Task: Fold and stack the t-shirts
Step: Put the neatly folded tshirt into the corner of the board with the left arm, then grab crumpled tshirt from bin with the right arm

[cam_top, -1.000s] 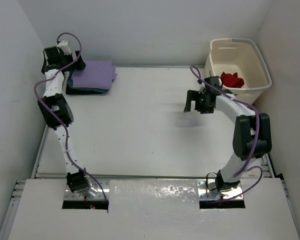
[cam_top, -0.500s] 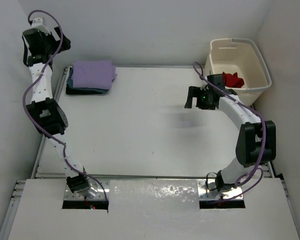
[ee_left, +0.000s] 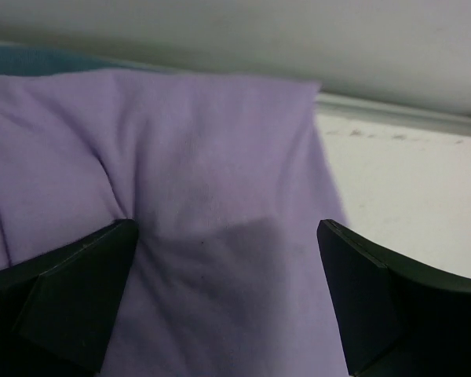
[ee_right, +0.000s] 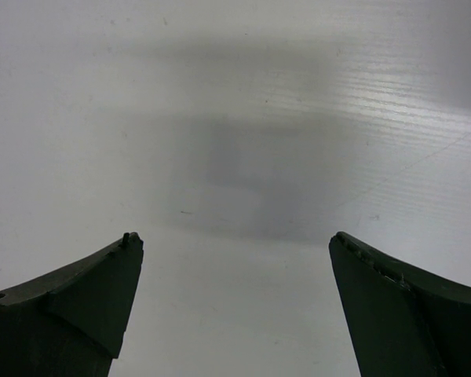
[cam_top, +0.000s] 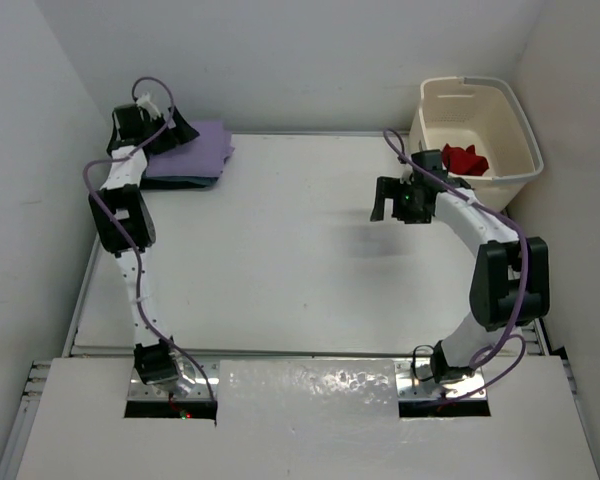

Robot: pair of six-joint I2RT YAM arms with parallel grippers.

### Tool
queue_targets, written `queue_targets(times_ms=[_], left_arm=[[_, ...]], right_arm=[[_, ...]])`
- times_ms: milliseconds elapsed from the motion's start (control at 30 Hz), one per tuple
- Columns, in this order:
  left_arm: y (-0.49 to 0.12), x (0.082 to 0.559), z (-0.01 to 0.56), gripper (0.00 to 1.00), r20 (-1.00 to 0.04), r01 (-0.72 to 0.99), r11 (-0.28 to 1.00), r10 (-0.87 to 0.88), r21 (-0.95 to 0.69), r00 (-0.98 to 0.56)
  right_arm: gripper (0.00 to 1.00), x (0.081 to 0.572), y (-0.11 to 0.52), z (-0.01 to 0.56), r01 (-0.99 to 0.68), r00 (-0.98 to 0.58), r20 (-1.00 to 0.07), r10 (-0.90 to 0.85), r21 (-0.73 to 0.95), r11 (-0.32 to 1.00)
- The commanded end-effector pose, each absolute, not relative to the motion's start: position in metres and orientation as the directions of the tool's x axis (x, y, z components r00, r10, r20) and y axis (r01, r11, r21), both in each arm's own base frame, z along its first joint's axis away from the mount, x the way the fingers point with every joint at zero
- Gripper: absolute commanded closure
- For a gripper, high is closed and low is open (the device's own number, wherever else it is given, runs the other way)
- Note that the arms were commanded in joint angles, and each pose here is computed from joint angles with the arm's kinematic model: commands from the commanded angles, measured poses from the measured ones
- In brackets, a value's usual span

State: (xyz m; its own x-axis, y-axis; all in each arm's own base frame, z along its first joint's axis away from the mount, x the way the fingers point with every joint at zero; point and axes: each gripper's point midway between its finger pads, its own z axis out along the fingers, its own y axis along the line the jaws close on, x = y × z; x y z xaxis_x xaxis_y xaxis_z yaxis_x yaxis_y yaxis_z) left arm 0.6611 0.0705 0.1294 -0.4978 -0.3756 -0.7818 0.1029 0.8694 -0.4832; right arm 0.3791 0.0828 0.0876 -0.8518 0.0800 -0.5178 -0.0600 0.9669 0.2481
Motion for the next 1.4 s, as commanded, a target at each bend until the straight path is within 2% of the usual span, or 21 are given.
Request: queue_targets(times_ms=[0, 133, 233, 333, 533, 567, 633, 733, 767, 800, 833, 867, 933, 967, 1000, 1067, 1200, 1267, 1300, 1367], left_arm=[[0.084, 0.672, 0.143, 0.00, -0.826, 0.117, 0.891, -0.348, -0.438, -0.443], [0.105, 0.672, 0.115, 0.00, -0.815, 0.051, 0.904, -0.356, -0.424, -0.458], [0.118, 0.671, 0.121, 0.00, -0.810, 0.033, 0.896, -0.384, -0.443, -0.444], [0.118, 0.669, 0.161, 0.00, -0.839, 0.059, 0.903, -0.370, -0.426, -0.399], [0.110, 0.637, 0.334, 0.00, -0.931, 0.120, 0.930, -0.327, -0.347, -0.160], [0.111, 0.632, 0.349, 0.00, -0.938, 0.106, 0.937, -0.319, -0.333, -0.133], [0.105, 0.612, 0.393, 0.00, -0.952, 0.105, 0.947, -0.297, -0.303, -0.072], [0.088, 0.585, 0.424, 0.00, -0.954, 0.118, 0.946, -0.296, -0.301, -0.055], [0.085, 0.581, 0.417, 0.00, -0.947, 0.097, 0.943, -0.312, -0.319, -0.077], [0.073, 0.567, 0.431, 0.00, -0.947, 0.101, 0.942, -0.315, -0.320, -0.064], [0.072, 0.562, 0.429, 0.00, -0.944, 0.071, 0.942, -0.323, -0.327, -0.067], [0.068, 0.559, 0.408, 0.00, -0.937, 0.049, 0.940, -0.331, -0.338, -0.111], [0.051, 0.542, 0.413, 0.00, -0.938, 0.009, 0.943, -0.330, -0.333, -0.106], [0.044, 0.537, 0.387, 0.00, -0.933, -0.009, 0.945, -0.325, -0.328, -0.158], [0.018, 0.525, 0.395, 0.00, -0.938, 0.021, 0.948, -0.311, -0.317, -0.153], [0.006, 0.517, 0.365, 0.00, -0.934, -0.031, 0.955, -0.296, -0.296, -0.200], [-0.035, 0.495, 0.339, 0.00, -0.911, 0.064, 0.936, -0.318, -0.345, -0.264], [-0.034, 0.494, 0.332, 0.00, -0.915, 0.063, 0.943, -0.299, -0.327, -0.270], [-0.025, 0.495, 0.330, 0.00, -0.916, 0.010, 0.950, -0.297, -0.311, -0.270], [-0.017, 0.496, 0.330, 0.00, -0.917, -0.030, 0.958, -0.282, -0.285, -0.283]], right_arm=[[0.01, 0.390, 0.078, 0.097, -0.054, -0.840, -0.538, 0.069, 0.209, 0.976], [0.01, 0.391, 0.077, 0.099, -0.046, -0.837, -0.541, 0.075, 0.208, 0.977], [0.01, 0.392, 0.077, 0.105, -0.057, -0.833, -0.550, 0.065, 0.202, 0.978], [0.01, 0.400, 0.074, 0.123, -0.079, -0.810, -0.585, 0.038, 0.174, 0.982], [0.01, 0.445, 0.069, 0.191, -0.093, -0.698, -0.715, 0.021, 0.121, 0.988], [0.01, 0.451, 0.066, 0.200, -0.078, -0.685, -0.728, 0.027, 0.110, 0.991], [0.01, 0.474, 0.053, 0.228, 0.001, -0.644, -0.763, 0.056, 0.073, 0.997], [0.01, 0.502, 0.011, 0.270, 0.184, -0.580, -0.810, 0.087, -0.026, 0.983], [0.01, 0.514, -0.011, 0.253, 0.270, -0.602, -0.793, 0.097, -0.088, 0.959], [0.01, 0.523, -0.036, 0.279, 0.346, -0.550, -0.822, 0.148, -0.063, 0.936], [0.01, 0.531, -0.047, 0.283, 0.375, -0.535, -0.826, 0.176, -0.045, 0.926], [0.01, 0.544, -0.062, 0.261, 0.408, -0.550, -0.805, 0.224, -0.025, 0.912], [0.01, 0.553, -0.101, 0.271, 0.483, -0.485, -0.830, 0.275, 0.008, 0.876], [0.01, 0.557, -0.112, 0.266, 0.503, -0.471, -0.836, 0.282, 0.008, 0.864], [0.01, 0.564, -0.130, 0.258, 0.529, -0.440, -0.852, 0.284, 0.010, 0.849], [0.01, 0.572, -0.140, 0.247, 0.523, -0.438, -0.858, 0.269, 0.000, 0.852], [0.01, 0.606, -0.170, 0.202, 0.534, -0.457, -0.859, 0.231, -0.057, 0.844], [0.01, 0.617, -0.177, 0.179, 0.527, -0.450, -0.853, 0.265, -0.013, 0.850], [0.01, 0.627, -0.179, 0.156, 0.514, -0.434, -0.842, 0.321, 0.061, 0.856], [0.01, 0.632, -0.181, 0.133, 0.517, -0.439, -0.823, 0.361, 0.098, 0.851]])
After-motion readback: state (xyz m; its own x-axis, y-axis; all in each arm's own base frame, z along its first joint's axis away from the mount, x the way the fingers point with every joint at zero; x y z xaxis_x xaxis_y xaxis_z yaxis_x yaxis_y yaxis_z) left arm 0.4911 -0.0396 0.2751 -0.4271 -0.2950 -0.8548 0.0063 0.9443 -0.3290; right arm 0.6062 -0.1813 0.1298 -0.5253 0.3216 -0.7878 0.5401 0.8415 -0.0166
